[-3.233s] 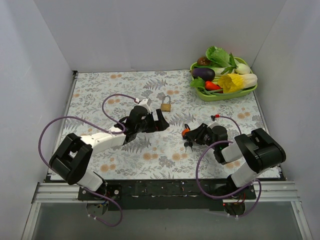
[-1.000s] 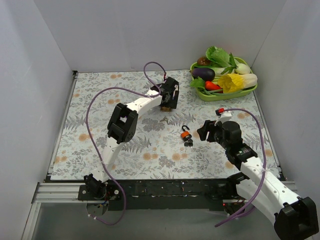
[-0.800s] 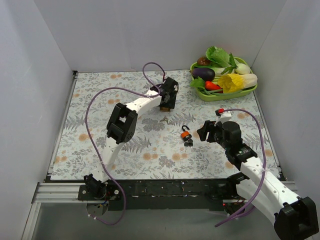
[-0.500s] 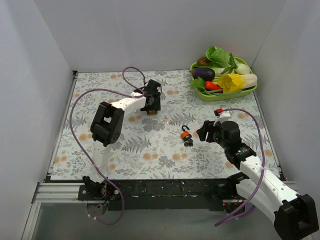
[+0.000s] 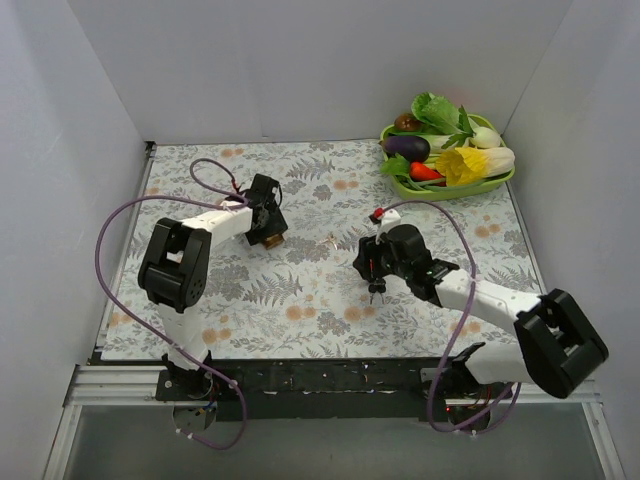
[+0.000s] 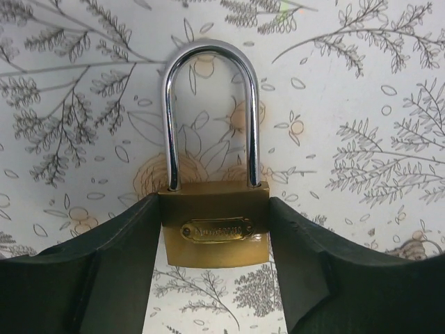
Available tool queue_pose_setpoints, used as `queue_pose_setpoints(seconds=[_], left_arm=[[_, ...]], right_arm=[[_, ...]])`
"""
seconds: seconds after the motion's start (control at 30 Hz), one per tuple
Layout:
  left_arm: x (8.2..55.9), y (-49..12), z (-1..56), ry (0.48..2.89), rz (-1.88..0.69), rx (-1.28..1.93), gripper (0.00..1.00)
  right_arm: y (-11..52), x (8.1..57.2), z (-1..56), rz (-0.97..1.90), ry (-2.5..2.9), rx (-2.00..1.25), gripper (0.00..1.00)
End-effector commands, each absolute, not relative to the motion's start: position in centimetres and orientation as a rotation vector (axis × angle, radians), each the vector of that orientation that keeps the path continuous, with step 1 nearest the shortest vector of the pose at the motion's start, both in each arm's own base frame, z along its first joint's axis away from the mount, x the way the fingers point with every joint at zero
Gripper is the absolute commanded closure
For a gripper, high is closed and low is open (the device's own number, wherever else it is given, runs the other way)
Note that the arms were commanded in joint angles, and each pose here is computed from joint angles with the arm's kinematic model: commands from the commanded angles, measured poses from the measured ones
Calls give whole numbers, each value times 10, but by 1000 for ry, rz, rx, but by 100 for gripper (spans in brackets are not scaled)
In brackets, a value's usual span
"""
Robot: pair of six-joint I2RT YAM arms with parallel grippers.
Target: Unlock with the key
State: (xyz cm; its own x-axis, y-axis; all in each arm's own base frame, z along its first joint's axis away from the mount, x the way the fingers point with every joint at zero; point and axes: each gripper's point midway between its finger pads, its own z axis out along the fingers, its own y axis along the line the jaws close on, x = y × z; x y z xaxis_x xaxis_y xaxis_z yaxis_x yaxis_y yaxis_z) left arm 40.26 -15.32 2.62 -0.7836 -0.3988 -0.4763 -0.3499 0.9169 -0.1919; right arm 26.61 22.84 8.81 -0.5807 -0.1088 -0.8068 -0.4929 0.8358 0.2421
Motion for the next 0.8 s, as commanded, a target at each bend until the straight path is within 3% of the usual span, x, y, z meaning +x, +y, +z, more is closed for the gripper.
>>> queue_pose_setpoints(seconds=[0.0,0.17,0.3,0.77], left_arm=[[369,-166,21,2629,-244,-632,40],[368,-171,35,2600,-309,-617,15],[369,-170,50,2560,-331,-591,2],[355,-158,139,2312,-437,-356,2]], right_arm=[[261,303,113,614,2036,-456,41],[284,334,111,592,2047,-479,40],[300,353,107,585,2061,-505,40],[334,386,64,597,2172,-562,42]])
